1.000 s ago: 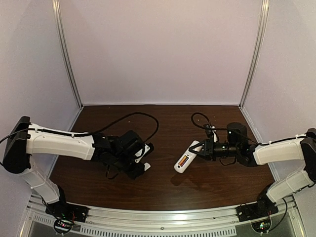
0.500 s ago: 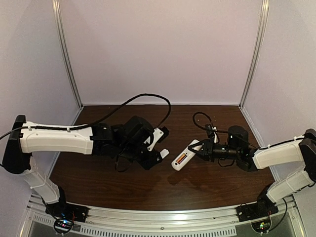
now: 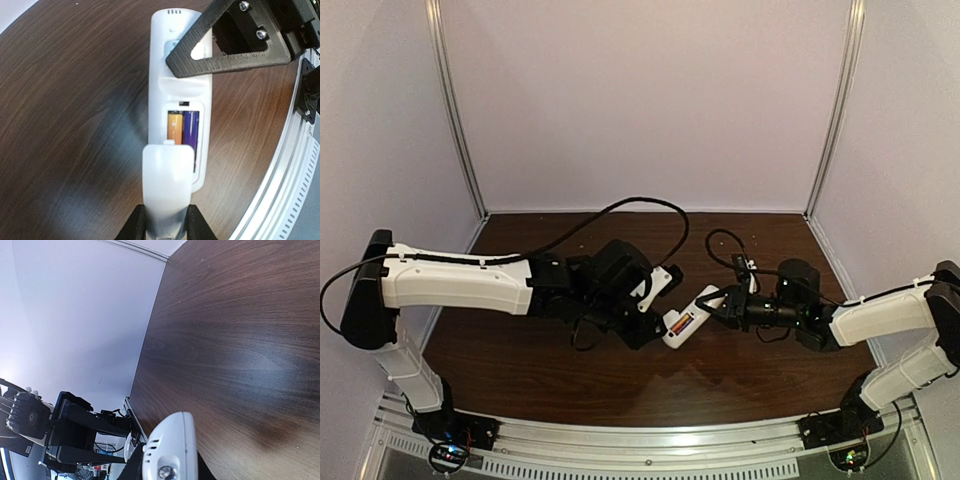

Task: Load the batteries into the remote control
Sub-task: Load the battery cover onto the remote control without the battery cover.

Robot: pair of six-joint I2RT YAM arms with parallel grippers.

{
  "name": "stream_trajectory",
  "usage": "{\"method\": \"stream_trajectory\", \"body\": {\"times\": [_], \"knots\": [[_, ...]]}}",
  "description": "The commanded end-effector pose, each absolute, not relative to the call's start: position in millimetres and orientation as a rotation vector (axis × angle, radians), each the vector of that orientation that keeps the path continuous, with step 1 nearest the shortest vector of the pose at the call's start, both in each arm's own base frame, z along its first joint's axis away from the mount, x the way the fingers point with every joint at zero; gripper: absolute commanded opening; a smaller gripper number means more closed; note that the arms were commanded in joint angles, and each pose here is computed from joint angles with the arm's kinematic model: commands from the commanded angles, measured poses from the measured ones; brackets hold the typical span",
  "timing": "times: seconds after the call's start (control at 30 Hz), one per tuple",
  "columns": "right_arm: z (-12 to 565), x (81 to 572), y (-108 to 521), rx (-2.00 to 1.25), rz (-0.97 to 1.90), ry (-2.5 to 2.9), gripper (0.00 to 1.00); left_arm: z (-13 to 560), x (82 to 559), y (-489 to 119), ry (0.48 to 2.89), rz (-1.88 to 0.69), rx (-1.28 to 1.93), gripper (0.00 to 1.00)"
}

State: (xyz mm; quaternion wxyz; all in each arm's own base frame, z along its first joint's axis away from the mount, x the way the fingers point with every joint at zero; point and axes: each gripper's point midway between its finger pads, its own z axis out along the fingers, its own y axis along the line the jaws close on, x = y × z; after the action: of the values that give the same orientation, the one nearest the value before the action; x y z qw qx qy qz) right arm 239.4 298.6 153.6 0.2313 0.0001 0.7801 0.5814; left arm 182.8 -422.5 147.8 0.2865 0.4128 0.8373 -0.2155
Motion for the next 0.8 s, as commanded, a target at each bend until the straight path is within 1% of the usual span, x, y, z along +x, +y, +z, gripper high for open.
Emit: {"method": "stream_trajectory", "body": {"times": [0.0,0.77], "knots": [[158.2,241.5,301.5,0.006,1.597,2.1,0.0,156.2,181.4,-440.7,2.185,-0.624,1.137,0.16],[156.1,234.3,314.9,-0.005,1.621,2.102,0.0,141.3,182.3,-447.5,2.21,-0.601,1.167,0.17]]}}
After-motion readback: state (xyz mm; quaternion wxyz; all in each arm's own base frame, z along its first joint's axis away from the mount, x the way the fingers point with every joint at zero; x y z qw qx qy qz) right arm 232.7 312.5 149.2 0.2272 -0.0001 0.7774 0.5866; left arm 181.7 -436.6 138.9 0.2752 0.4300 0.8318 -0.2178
